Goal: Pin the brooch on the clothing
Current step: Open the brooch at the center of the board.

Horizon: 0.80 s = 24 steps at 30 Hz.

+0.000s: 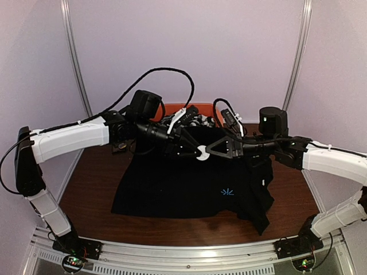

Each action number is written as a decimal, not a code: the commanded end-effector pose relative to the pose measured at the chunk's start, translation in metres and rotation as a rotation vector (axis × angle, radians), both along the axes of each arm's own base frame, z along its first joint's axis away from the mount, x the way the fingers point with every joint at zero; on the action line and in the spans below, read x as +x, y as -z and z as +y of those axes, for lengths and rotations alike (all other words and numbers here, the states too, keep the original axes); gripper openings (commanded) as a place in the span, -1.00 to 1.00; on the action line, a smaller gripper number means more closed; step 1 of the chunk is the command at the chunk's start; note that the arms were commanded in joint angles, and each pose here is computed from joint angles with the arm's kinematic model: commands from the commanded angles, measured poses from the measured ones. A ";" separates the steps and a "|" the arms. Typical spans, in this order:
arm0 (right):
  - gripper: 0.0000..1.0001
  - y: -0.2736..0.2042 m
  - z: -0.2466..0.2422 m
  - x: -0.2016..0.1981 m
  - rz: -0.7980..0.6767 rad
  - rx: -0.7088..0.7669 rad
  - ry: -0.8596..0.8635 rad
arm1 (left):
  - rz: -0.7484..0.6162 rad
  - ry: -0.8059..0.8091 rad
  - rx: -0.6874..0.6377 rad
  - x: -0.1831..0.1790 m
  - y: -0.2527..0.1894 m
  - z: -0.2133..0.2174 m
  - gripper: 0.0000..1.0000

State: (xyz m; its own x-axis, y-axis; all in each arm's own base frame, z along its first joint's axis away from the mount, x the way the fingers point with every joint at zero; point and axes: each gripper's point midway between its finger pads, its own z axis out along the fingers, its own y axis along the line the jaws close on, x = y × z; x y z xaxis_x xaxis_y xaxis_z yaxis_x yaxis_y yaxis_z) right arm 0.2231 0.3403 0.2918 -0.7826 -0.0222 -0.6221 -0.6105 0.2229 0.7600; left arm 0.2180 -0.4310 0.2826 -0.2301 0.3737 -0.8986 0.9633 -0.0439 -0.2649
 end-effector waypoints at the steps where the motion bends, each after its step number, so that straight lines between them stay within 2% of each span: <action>1: -1.00 -0.006 0.003 -0.002 -0.006 0.010 -0.016 | 0.008 -0.006 -0.006 0.004 0.006 -0.005 -0.27; 7: -1.00 -0.003 0.006 -0.002 0.001 0.002 -0.022 | 0.025 -0.022 0.007 0.007 0.013 -0.008 -0.37; 14: -1.00 0.000 0.008 -0.003 -0.001 -0.008 -0.020 | 0.050 -0.036 0.010 0.010 0.019 -0.011 -0.62; 20: -1.00 0.005 0.008 -0.003 -0.004 -0.023 -0.016 | 0.067 -0.039 -0.014 0.009 0.017 -0.012 -0.75; 22: -1.00 0.005 0.008 -0.003 -0.004 -0.025 -0.016 | 0.073 -0.032 -0.027 0.008 0.014 -0.012 -0.74; 24: -1.00 0.006 0.007 -0.003 -0.009 -0.032 -0.010 | 0.080 -0.017 -0.049 0.005 0.008 -0.012 -0.54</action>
